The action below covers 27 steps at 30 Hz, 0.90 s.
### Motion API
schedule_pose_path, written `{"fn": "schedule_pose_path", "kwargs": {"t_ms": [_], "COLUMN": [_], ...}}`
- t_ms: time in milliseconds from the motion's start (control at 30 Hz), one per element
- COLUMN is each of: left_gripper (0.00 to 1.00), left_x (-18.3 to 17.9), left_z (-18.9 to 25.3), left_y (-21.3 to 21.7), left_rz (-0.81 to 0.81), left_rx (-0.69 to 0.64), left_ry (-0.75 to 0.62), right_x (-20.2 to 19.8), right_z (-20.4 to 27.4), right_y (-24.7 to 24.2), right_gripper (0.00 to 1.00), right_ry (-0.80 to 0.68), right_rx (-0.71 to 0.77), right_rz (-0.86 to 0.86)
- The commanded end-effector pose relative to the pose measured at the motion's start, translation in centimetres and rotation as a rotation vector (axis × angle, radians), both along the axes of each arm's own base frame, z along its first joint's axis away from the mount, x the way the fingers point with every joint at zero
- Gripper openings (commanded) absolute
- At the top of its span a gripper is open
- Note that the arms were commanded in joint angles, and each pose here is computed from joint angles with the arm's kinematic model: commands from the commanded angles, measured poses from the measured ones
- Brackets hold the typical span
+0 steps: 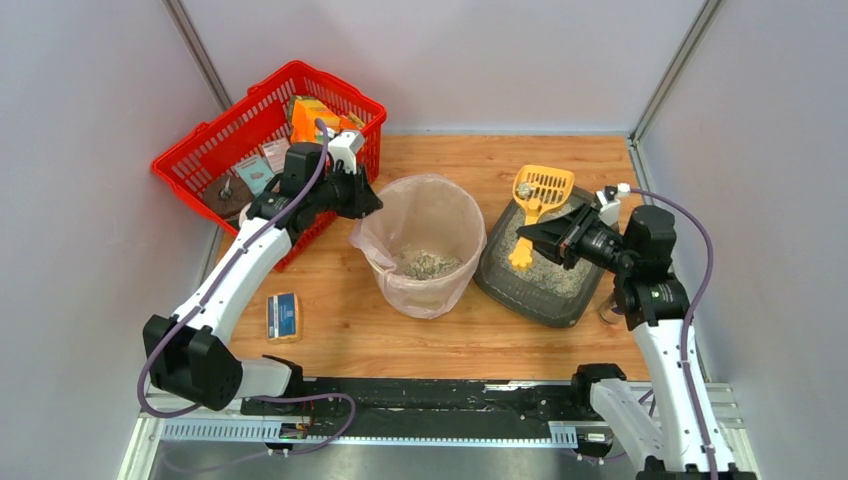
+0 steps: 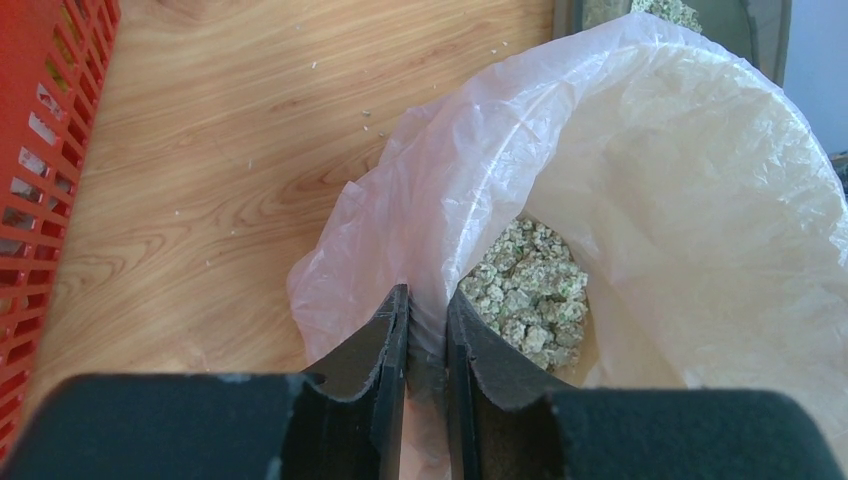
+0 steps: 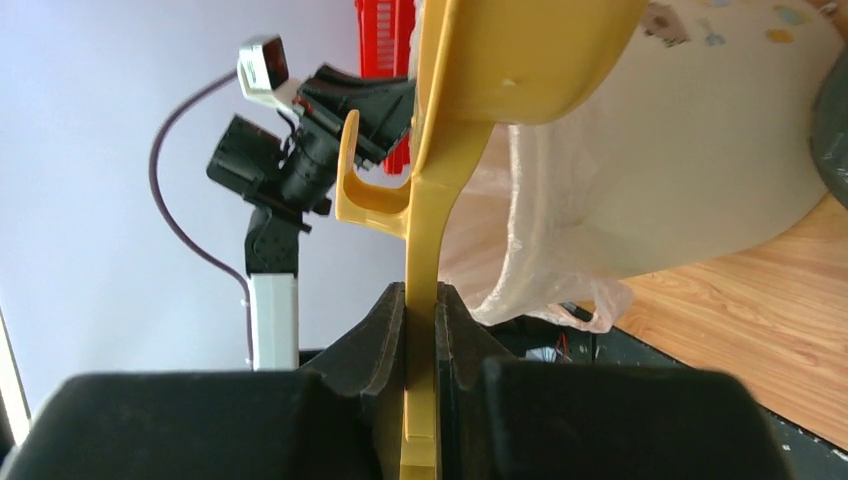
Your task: Clean the litter box
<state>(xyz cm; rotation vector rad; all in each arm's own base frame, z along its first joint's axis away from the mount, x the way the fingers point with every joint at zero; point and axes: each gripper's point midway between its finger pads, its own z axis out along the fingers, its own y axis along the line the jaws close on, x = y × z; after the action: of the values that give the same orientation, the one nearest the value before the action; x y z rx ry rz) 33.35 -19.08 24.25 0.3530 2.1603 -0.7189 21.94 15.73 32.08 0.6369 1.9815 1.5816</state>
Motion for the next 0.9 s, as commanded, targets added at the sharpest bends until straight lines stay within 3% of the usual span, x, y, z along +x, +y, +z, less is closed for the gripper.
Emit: {"fn": "schedule_pose_path", "kwargs": {"t_ms": [0, 367, 600, 767, 867], "left_gripper": [0.25, 0.23, 0.06, 0.0, 0.0], "left_x": [-1.1, -1.2, -1.2, -1.2, -1.2], "left_z": [0.3, 0.1, 0.0, 0.0, -0.1], "left_y": [-1.9, -2.1, -2.4, -2.3, -2.3], "left_rz": [-0.071, -0.077, -0.087, -0.084, -0.084], "left_rx": [-0.038, -0.036, -0.043, -0.04, -0.038], "left_ry": [0.039, 0.052, 0.063, 0.059, 0.061], "right_x": [-0.1, -0.8, -2.3, -2.5, -2.8], "right_z": [3.8, 3.5, 1.7, 1.0, -1.0], "right_y": [2.1, 6.4, 8.5, 8.7, 8.3], "right_gripper": [0.0, 0.0, 0.0, 0.0, 0.0], "right_ry": [-0.159, -0.246, -0.297, -0.322, -0.312], "right_rx": [-0.053, -0.234, -0.427, -0.504, -0.655], "right_rz": [0.074, 0.272, 0.384, 0.425, 0.453]}}
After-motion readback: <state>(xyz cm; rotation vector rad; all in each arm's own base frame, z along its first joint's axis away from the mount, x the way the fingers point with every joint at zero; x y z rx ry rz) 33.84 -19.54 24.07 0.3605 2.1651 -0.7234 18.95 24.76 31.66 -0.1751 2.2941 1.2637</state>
